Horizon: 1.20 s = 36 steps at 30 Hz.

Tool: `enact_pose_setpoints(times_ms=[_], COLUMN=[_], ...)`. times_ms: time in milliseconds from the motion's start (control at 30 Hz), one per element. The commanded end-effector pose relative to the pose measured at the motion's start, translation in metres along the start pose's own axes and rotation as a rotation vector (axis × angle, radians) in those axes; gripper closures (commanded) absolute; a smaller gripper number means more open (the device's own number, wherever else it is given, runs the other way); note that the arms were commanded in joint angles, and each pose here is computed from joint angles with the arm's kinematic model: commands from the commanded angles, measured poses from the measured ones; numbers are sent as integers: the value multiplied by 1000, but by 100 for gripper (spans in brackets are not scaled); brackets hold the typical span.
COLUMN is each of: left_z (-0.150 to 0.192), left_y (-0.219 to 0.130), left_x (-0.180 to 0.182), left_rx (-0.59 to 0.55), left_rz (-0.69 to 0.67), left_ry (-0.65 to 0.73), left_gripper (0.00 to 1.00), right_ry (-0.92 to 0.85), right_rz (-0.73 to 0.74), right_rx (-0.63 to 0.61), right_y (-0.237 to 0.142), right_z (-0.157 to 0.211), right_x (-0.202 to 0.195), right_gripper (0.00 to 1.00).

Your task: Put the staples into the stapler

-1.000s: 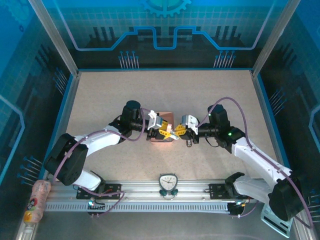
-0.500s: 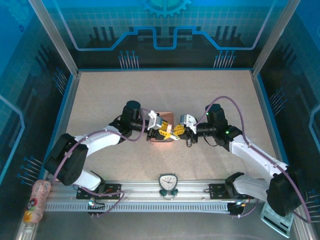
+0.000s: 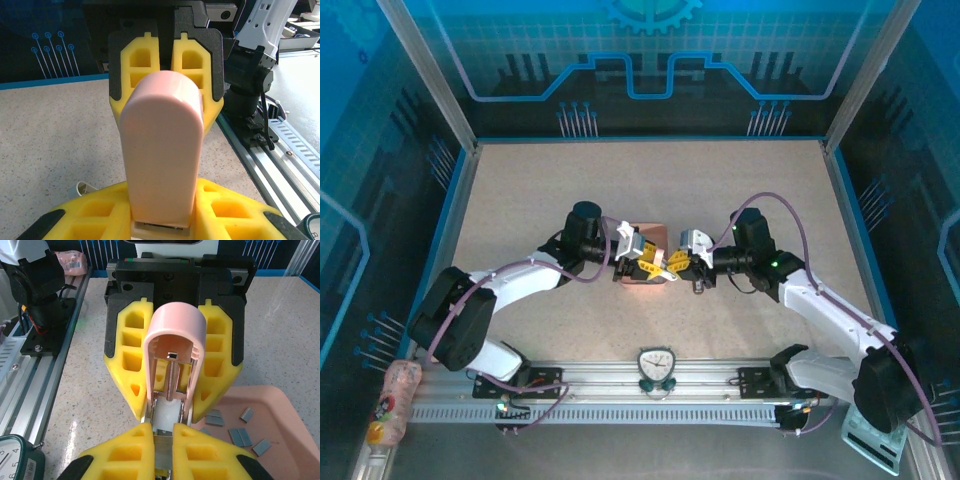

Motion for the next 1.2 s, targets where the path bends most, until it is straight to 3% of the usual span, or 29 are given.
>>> enact_pose_setpoints(times_ms=[0,567,967,1167], left_z=[-18,-21,-21,-20], left_y=[-2,0,0,0], left_x=[-3,1,0,-1], left_rx=[-42,-89,-92,-87], left_rz=[12,2,5,4], left_ry=[74,65,64,61], left_gripper=[72,71,72,72], right_ry=[11,52,36,30], right_rz=[-56,-83,-80,-56], right_rx=[12,67,30,8], right_y=[0,5,2,-5], right_z=[-2,3,-9,-15], right_x=[11,15,15,15], right_gripper=[88,86,76,79])
Point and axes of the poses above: each hand's point on the last joint's axis, 136 mm out from that joint toward the fingers, its own y axis out along the fingers, its own x axis along the line the jaws close on, z = x × y, the point moved 2 cm from there along -y, back along the fingers, and after that the axes turned 8 degrees about y, right-handed, at the moved point
